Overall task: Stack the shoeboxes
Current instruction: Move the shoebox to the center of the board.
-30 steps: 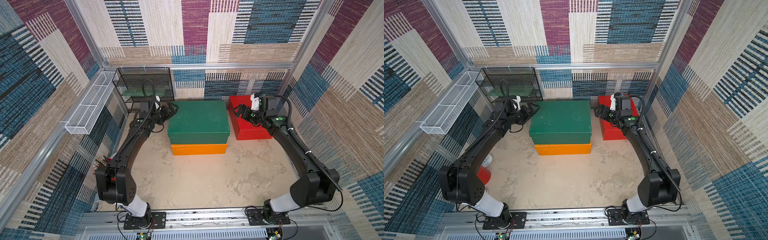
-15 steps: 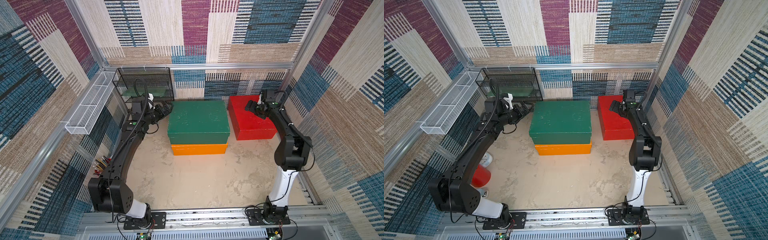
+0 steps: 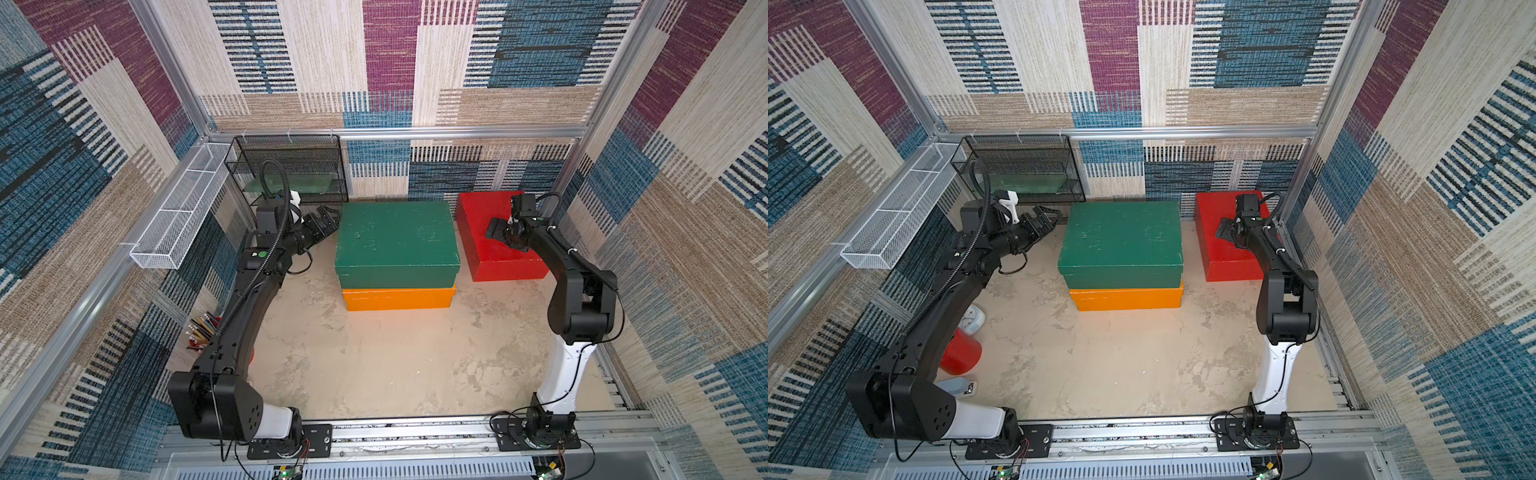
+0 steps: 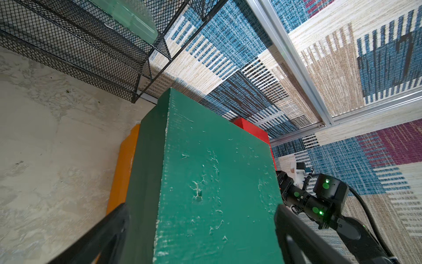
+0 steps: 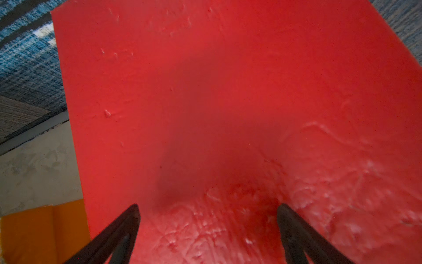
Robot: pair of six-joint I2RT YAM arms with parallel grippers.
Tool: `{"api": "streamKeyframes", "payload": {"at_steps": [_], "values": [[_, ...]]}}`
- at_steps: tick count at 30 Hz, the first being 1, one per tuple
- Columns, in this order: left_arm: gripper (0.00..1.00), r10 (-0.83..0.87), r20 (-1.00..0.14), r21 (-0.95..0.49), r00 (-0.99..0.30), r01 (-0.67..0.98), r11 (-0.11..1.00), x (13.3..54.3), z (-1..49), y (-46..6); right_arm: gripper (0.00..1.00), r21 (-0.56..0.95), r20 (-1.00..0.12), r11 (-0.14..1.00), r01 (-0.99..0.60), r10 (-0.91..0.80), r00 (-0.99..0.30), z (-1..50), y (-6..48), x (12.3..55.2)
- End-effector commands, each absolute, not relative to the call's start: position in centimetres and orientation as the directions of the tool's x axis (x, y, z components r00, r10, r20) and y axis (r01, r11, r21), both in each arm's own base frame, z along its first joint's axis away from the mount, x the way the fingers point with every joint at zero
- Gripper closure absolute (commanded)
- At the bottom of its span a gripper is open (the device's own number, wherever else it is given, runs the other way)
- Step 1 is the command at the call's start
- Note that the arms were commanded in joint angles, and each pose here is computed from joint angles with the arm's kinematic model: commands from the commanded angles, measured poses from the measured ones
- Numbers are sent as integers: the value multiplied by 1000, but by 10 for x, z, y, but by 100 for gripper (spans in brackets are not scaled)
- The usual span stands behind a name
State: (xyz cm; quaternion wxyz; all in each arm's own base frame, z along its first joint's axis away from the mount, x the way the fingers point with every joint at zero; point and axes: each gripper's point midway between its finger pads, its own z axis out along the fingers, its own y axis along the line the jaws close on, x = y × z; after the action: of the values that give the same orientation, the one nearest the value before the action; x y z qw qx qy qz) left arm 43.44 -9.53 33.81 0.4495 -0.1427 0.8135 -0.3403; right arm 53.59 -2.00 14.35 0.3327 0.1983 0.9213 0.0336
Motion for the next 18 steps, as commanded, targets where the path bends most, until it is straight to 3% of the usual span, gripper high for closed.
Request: {"api": "streamKeyframes", "payload": {"at_steps": [1,8,18], "values": [[0,-527,-652,-673,-545,97,733,430,342,-95,5,176,-489,909,378,414,-768,114,-11,499],[0,-534,-654,-679,-536,105,727,420,348,-94,5,173,-504,909,379,412,-759,125,2,464],[0,-537,-650,-690,-538,122,713,405,351,-95,5,178,-473,899,400,434,-767,110,12,378]]}}
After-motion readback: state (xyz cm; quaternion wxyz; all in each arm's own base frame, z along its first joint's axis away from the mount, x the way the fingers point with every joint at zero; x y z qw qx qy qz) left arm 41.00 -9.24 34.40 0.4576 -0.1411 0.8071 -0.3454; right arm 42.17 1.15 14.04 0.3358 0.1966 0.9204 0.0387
